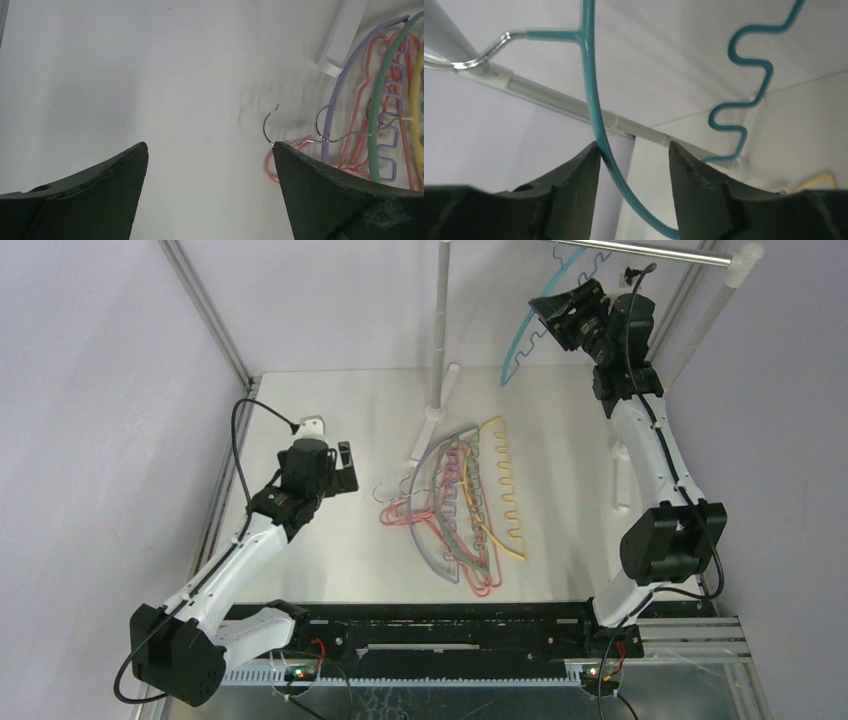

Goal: Organize the hangers

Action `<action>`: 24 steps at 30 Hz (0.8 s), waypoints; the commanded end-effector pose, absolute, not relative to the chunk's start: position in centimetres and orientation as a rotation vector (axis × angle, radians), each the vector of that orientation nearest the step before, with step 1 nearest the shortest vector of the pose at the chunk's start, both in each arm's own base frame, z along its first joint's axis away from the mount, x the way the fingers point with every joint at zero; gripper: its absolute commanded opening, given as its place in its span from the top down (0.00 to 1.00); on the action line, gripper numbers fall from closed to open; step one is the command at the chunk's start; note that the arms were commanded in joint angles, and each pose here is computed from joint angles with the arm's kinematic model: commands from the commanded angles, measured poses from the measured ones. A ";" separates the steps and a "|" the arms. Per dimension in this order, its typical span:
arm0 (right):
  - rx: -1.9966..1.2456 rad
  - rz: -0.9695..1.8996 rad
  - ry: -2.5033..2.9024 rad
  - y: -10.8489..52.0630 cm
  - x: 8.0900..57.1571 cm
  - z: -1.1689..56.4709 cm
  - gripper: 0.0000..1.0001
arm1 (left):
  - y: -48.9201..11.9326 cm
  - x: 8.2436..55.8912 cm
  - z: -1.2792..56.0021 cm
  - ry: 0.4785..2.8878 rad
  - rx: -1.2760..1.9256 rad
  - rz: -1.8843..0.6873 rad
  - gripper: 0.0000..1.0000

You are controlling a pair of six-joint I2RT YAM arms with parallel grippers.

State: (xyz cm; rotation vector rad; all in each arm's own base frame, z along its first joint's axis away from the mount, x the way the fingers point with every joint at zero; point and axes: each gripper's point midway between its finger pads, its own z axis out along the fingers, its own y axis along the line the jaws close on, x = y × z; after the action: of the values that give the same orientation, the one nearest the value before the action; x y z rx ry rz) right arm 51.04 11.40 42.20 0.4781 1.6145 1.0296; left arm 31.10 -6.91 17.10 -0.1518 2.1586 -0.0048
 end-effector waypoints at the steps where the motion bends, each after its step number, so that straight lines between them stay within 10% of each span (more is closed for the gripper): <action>1: 0.478 0.921 1.629 10.3 48.3 42.7 0.36 | -8.1 32.8 20.4 2.064 -0.138 -0.069 0.00; 11: 0.392 0.654 1.767 10.6 39.3 39.3 0.07 | -8.6 32.8 20.1 2.065 -0.132 -0.105 0.01; 24: -0.080 0.439 2.063 14.8 26.8 31.0 0.12 | -9.4 33.4 20.1 2.064 -0.134 -0.146 0.00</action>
State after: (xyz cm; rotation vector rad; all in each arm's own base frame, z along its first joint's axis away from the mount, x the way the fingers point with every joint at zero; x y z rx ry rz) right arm 29.56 14.57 36.73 0.1113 1.8837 0.5591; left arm 31.88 -8.35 16.74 -0.1218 2.1631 -0.0762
